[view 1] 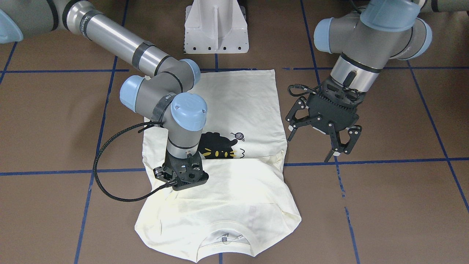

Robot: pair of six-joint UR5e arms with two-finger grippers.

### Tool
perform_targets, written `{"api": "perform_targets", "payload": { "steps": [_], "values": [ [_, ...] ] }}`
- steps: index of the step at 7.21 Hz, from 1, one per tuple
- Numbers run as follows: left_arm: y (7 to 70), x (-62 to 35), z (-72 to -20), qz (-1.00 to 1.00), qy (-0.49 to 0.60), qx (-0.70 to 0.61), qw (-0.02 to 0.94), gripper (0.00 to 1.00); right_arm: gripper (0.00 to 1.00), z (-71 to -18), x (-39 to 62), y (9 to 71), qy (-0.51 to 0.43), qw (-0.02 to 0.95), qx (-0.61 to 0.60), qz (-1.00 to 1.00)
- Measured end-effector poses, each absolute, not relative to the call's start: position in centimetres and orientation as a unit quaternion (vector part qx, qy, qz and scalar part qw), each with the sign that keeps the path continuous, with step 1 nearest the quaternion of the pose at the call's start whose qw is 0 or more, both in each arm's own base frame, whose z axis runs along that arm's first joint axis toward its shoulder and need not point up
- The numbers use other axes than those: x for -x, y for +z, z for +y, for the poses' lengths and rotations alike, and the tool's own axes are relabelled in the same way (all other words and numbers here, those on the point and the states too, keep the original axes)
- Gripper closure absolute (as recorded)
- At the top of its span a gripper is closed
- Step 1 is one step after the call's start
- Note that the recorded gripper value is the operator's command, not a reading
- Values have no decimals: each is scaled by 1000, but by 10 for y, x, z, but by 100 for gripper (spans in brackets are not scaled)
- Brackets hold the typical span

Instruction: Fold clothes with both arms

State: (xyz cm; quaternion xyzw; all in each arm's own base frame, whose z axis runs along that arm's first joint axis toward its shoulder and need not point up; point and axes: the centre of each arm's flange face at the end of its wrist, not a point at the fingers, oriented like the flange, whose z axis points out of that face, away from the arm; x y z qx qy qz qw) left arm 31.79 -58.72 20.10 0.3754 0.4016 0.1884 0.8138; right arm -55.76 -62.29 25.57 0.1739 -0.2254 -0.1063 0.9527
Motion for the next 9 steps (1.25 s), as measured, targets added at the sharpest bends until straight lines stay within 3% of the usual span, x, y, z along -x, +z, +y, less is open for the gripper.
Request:
{"api": "perform_targets", "payload": {
  "steps": [1,2,3,4,5,9],
  "values": [
    [203,-318,-588,402,188,-375,814,0,98,-623,543,266,-117,951,-180,-223],
    [204,-319,-588,403,186,-374,814,0,70,-623,528,278,-128,949,-186,-218],
    [205,-321,-588,404,184,-371,815,0,48,-625,519,286,-138,948,-189,-214],
    [206,-323,-587,406,183,-369,816,0,6,-627,513,293,-146,948,-191,-210],
    [207,-325,-586,407,183,-367,816,0,0,-630,507,296,-152,947,-194,-207],
    [216,-330,-582,413,171,-353,822,0,0,-650,467,276,-140,937,-185,-262]
  ]
}}
